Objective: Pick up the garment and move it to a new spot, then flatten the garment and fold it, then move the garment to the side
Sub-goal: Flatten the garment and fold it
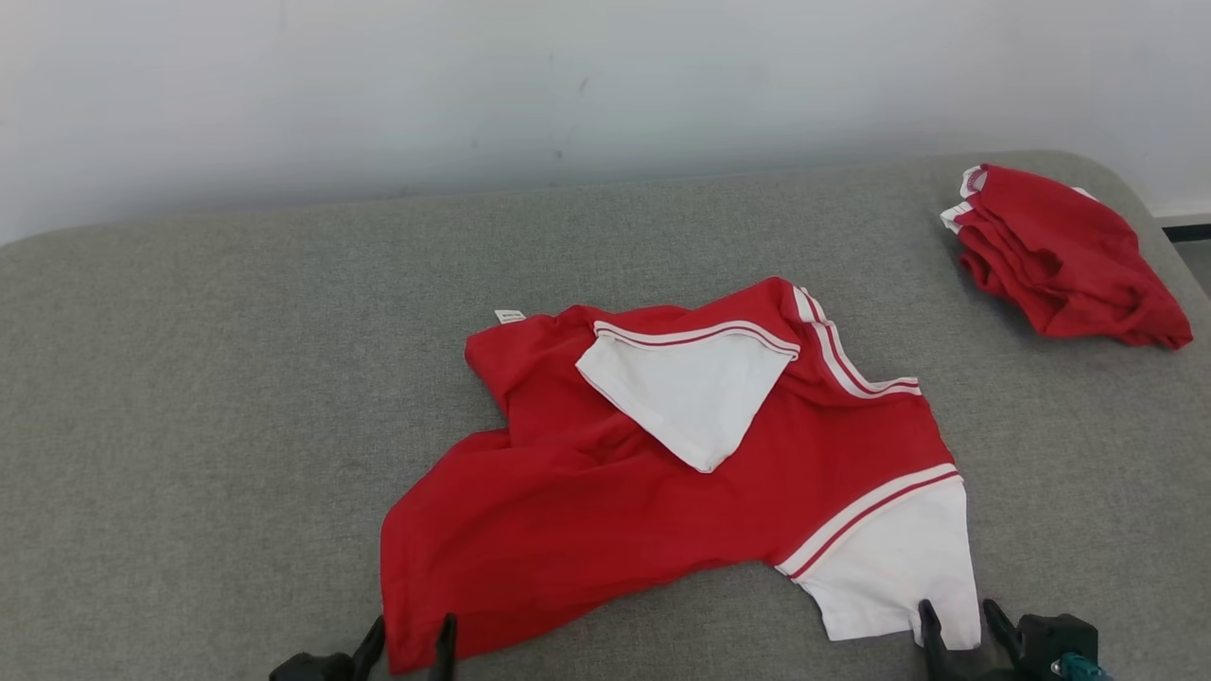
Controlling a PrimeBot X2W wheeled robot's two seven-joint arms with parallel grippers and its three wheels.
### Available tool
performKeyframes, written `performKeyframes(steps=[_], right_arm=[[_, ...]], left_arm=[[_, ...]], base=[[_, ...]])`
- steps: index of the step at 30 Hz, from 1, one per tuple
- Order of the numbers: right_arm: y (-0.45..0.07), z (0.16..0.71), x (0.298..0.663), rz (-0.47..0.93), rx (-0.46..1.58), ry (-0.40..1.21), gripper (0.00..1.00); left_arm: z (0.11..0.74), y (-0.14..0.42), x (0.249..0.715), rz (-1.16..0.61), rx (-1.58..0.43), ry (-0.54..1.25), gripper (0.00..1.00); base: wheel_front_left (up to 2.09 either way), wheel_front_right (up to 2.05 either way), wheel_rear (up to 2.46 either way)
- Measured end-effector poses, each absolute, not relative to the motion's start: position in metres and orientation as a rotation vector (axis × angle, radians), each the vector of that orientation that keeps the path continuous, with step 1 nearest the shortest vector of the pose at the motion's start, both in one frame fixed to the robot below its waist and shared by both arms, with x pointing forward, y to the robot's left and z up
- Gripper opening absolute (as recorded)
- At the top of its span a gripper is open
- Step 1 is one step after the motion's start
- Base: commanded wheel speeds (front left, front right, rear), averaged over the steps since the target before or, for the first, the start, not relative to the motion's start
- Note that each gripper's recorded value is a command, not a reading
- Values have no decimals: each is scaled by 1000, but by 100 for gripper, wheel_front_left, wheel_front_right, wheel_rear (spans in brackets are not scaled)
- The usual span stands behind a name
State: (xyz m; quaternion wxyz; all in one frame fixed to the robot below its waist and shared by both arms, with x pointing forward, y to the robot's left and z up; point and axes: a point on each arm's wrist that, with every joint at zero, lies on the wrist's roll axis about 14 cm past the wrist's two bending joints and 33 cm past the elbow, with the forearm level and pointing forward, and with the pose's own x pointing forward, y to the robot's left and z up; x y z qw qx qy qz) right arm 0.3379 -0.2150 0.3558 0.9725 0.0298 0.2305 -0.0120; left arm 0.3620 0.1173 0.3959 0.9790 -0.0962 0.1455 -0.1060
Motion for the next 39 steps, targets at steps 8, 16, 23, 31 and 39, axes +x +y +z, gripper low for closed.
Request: performKeyframes(steps=[8, 16, 23, 31, 39], right_arm=[[-203, 354, 344, -22, 132, 458, 0], [-188, 384, 370, 16, 189, 337, 0], [-188, 453, 415, 66, 197, 108, 0], [-189, 551, 484, 126, 175, -159, 0], [-180, 632, 565, 201, 105, -306, 0]], left_arm=[[401, 114, 365, -224, -203, 277, 0], [429, 113, 380, -237, -211, 178, 0], [486, 111, 417, -296, -182, -4, 0], [563, 108, 488, -400, -46, -203, 0], [633, 111, 576, -413, -99, -300, 0]], base=[[0, 0, 0], [0, 0, 0], [0, 0, 0], [0, 0, 0], [0, 0, 0]])
